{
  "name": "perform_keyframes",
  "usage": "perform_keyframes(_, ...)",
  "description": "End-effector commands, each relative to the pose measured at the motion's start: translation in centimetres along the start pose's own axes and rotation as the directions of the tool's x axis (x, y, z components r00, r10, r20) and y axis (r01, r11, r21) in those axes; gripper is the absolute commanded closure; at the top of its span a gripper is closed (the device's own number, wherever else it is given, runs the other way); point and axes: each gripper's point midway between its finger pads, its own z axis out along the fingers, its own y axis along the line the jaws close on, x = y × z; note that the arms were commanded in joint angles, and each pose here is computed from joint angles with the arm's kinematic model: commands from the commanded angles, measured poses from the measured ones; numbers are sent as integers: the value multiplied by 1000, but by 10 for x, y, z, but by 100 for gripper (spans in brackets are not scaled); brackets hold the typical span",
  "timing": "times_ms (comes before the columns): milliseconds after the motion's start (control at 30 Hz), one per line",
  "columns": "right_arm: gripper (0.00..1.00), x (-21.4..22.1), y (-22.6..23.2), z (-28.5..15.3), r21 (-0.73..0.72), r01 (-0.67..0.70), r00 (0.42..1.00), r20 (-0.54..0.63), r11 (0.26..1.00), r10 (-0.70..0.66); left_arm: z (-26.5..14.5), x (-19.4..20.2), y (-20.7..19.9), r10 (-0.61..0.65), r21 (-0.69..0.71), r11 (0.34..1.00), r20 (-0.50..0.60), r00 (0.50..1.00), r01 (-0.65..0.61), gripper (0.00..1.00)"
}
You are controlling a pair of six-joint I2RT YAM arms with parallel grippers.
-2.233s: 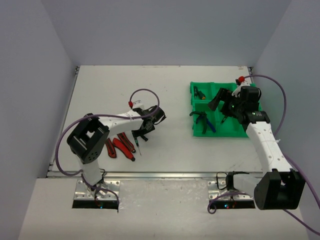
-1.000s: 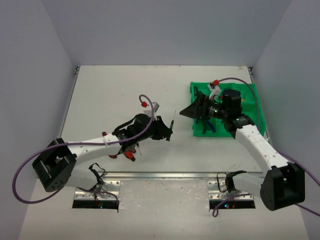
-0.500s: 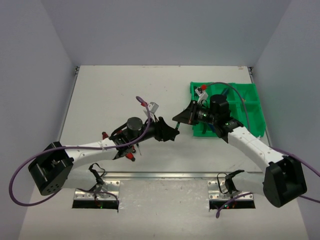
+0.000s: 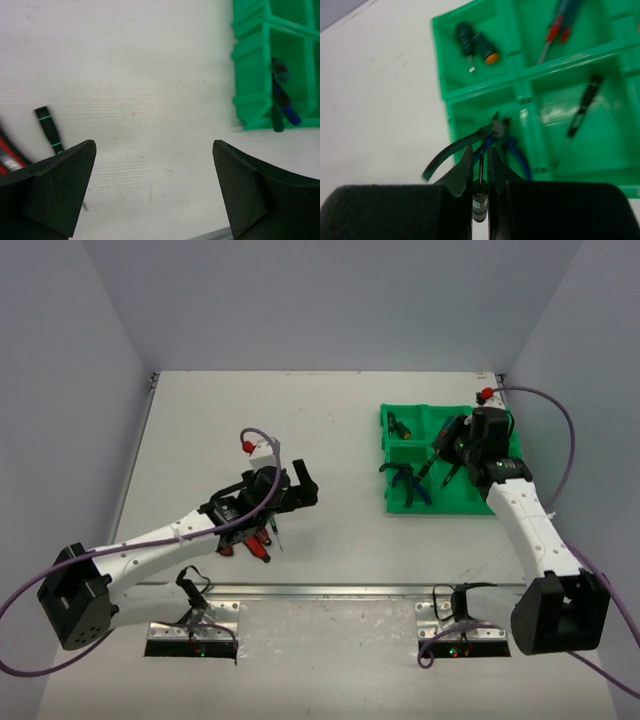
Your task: Sort the tools into containers
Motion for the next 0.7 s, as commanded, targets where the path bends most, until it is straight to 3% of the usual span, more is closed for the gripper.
perform_keyframes(0,100,-59,-84,-22,371,-30,987,157,928,-31,-12,-11,68,-5,-210,978,47,999,15,0)
perform_keyframes(267,100,-76,-116,2,468,-45,991,130,883,-18,-9,-4,86,25,-232,972,-26,999,-31,0)
perform_keyframes(367,100,-60,-128,20,502,-39,997,72,864,3,-8,-1,89,39,-249,967,-50,998,-50,0)
perform_keyframes(500,99,-21,-128,43,448,-48,998,-21,893,65,-5,1,92,47,-264,963,-69,997,-63,0)
perform_keyframes(600,83,-4,-131,50,438,-58,995,-44,897,86,-3,1,89,49,-260,963,-79,996,-68,0)
perform_keyframes(667,56,-3,-130,53,429,-60,995,-49,901,90,-1,1,88,52,-255,964,-82,995,-71,0)
